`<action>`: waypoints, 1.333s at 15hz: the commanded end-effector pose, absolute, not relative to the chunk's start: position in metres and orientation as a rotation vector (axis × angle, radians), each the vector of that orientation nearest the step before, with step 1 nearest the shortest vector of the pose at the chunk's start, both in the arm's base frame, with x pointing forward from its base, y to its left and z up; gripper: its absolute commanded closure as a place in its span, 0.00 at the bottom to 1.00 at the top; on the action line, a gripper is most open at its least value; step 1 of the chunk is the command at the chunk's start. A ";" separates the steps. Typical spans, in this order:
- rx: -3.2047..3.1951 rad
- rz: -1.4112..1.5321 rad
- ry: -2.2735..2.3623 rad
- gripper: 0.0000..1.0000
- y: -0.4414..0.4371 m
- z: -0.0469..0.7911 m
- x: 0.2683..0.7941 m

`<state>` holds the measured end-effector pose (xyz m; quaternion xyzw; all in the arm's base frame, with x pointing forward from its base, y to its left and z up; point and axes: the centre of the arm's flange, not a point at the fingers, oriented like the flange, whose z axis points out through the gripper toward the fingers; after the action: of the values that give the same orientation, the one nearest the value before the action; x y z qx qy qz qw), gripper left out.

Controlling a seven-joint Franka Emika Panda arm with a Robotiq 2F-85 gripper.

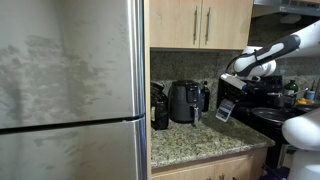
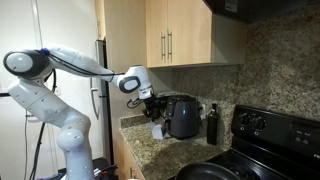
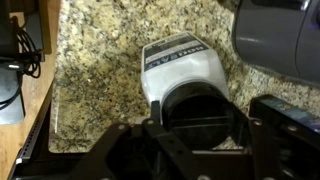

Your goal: Move the bottle to the right

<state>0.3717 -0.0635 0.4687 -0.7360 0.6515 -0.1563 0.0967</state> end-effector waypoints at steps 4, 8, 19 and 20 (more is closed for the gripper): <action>-2.051 -0.431 2.068 0.37 -0.098 0.459 0.416; -1.870 -0.459 2.287 0.62 -0.108 0.442 0.481; -1.397 -0.259 2.506 0.62 -0.134 0.426 0.567; -1.346 -0.260 2.543 0.62 -0.137 0.422 0.580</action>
<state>0.5679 -0.1325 0.4251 -0.4812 0.8625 -0.0882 0.1296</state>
